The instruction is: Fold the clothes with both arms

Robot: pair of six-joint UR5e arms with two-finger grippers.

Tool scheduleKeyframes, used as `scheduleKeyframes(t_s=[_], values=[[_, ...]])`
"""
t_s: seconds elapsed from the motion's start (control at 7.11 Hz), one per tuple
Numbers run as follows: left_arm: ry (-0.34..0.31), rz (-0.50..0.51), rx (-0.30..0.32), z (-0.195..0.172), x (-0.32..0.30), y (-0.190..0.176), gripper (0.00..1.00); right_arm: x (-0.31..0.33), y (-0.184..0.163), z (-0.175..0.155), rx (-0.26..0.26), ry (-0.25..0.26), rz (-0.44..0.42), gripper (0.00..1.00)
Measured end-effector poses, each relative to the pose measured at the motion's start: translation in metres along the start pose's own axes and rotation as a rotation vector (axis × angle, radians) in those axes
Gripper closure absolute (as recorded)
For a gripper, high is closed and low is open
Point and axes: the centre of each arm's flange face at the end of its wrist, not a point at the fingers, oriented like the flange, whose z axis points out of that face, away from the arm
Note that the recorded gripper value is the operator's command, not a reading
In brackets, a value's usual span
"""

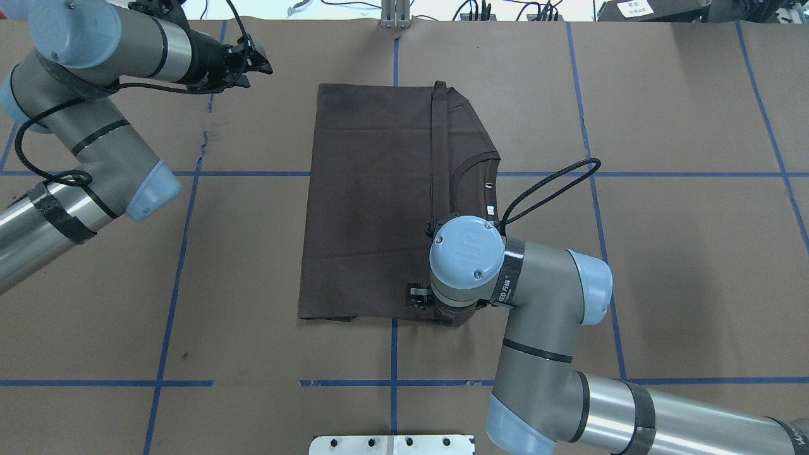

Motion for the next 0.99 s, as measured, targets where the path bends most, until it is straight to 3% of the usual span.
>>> scheduleKeyframes(t_s=[0.99], values=[[0.010, 0.000, -0.002, 0.000, 0.001, 0.002, 0.41, 0.036, -0.010, 0.028, -0.027, 0.090, -0.097, 0.00]])
